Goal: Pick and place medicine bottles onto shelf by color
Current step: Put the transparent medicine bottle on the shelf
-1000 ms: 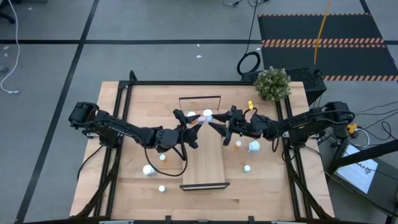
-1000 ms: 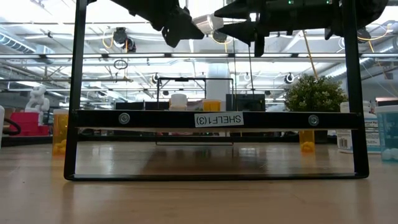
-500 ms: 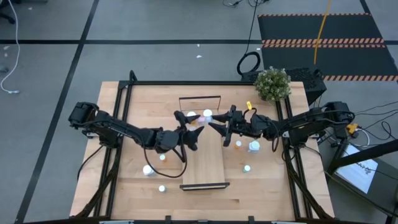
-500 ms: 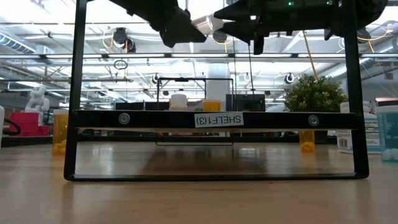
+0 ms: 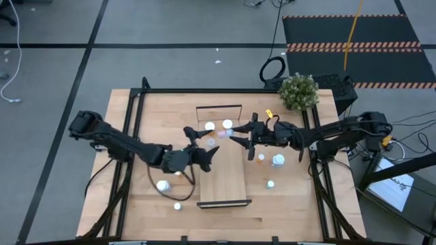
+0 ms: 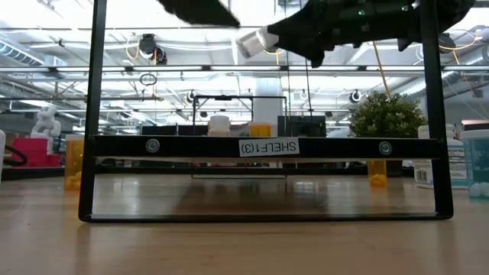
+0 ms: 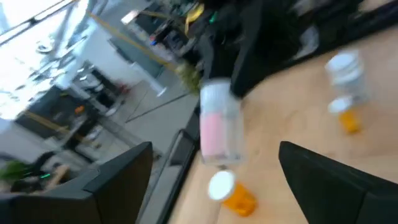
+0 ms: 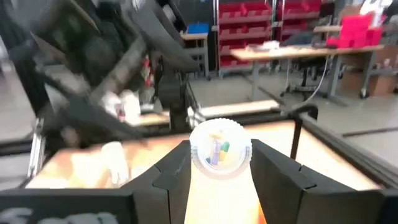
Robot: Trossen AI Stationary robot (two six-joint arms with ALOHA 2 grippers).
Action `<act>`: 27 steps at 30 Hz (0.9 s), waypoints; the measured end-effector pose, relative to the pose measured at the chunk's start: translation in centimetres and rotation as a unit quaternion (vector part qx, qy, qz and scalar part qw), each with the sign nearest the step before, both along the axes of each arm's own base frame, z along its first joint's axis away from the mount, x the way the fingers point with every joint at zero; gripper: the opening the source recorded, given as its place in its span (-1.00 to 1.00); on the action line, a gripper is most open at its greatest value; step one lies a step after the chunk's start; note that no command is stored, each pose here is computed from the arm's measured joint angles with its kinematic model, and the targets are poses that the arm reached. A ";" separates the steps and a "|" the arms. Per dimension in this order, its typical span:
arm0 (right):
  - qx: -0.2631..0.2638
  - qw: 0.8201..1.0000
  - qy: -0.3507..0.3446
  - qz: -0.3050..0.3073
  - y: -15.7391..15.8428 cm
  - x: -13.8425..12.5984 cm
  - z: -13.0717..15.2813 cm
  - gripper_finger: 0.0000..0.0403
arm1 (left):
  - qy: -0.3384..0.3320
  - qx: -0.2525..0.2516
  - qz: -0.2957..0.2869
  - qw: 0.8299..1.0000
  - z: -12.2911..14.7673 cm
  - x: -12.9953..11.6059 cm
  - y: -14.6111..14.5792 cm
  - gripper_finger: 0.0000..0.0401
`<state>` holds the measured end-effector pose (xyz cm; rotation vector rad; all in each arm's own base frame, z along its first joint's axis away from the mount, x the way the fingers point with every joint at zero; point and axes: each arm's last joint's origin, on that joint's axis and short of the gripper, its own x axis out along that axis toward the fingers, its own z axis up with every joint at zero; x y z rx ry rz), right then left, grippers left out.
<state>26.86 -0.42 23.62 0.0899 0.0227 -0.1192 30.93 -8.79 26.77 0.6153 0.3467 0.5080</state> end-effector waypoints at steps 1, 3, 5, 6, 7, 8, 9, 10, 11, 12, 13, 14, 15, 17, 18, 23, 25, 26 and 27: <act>-0.001 1.000 0.005 0.003 -0.2 -0.2 0.1 -0.29 | -0.003 -0.007 -0.006 1.000 0.4 -0.5 -0.3 0.74; -0.007 1.000 0.013 0.007 -0.6 -0.5 0.4 -0.29 | -0.006 -0.024 -0.015 1.000 1.1 -1.5 -0.6 0.74; -0.022 0.999 0.027 0.013 -0.8 -0.8 0.4 -0.29 | -0.017 -0.055 -0.027 0.998 1.8 -2.3 -0.5 0.74; -0.029 0.999 0.032 0.017 -0.9 -0.9 0.4 -0.29 | -0.019 -0.073 -0.032 0.997 2.2 -2.8 -0.4 0.74; -0.036 0.998 0.038 0.023 -1.0 -1.0 0.4 -0.29 | -0.017 -0.090 -0.038 0.995 2.4 -3.2 -0.2 0.74; -0.041 0.998 0.041 0.026 -1.1 -1.1 0.4 -0.29 | -0.019 -0.110 -0.041 0.993 2.6 -3.5 0.1 0.74; -0.045 0.998 0.045 0.030 -1.3 -1.2 0.4 -0.29 | -0.020 -0.127 -0.042 0.991 2.8 -3.8 0.4 0.74; -0.047 0.997 0.054 0.031 -1.4 -1.2 0.2 -0.29 | -0.017 -0.140 -0.042 0.989 2.8 -4.1 0.7 0.74; -0.048 0.996 0.064 0.030 -1.4 -1.2 0.0 -0.29 | -0.010 -0.151 -0.041 0.988 2.9 -4.4 1.0 0.74; -0.049 0.996 0.071 0.029 -1.5 -1.2 -0.1 -0.29 | -0.008 -0.161 -0.037 0.986 2.9 -4.6 1.3 0.74; -0.049 0.995 0.084 0.028 -1.6 -1.2 -0.3 -0.29 | -0.007 -0.171 -0.034 0.985 3.0 -4.8 1.6 0.74; -0.049 0.994 0.098 0.028 -1.7 -1.1 -0.2 -0.29 | -0.007 -0.177 -0.027 0.984 3.0 -4.9 1.9 0.74; -0.050 0.992 0.114 0.028 -1.8 -0.9 0.0 -0.29 | -0.004 -0.182 -0.021 0.983 3.0 -5.1 2.1 0.74; -0.052 0.987 0.149 0.031 -1.8 -0.5 0.4 -0.29 | 0.000 -0.191 -0.009 0.982 2.9 -5.3 2.6 0.74; -0.055 0.984 0.164 0.033 -1.8 -0.3 0.7 -0.29 | -0.003 -0.195 -0.003 0.981 3.0 -5.3 2.8 0.74; -0.071 0.972 0.219 0.043 -2.0 0.9 2.1 -0.29 | 0.003 -0.209 0.001 0.978 2.8 -5.2 3.4 0.74; -0.071 0.968 0.235 0.052 -2.1 1.5 2.3 -0.29 | 0.006 -0.218 -0.006 0.976 2.7 -5.1 3.6 0.74; -0.070 0.965 0.245 0.054 -2.2 1.9 2.4 -0.29 | 0.008 -0.221 -0.009 0.975 2.7 -5.1 3.7 0.74; -0.071 0.962 0.257 0.055 -2.3 2.3 2.4 -0.29 | 0.009 -0.223 -0.010 0.975 2.7 -5.0 3.8 0.74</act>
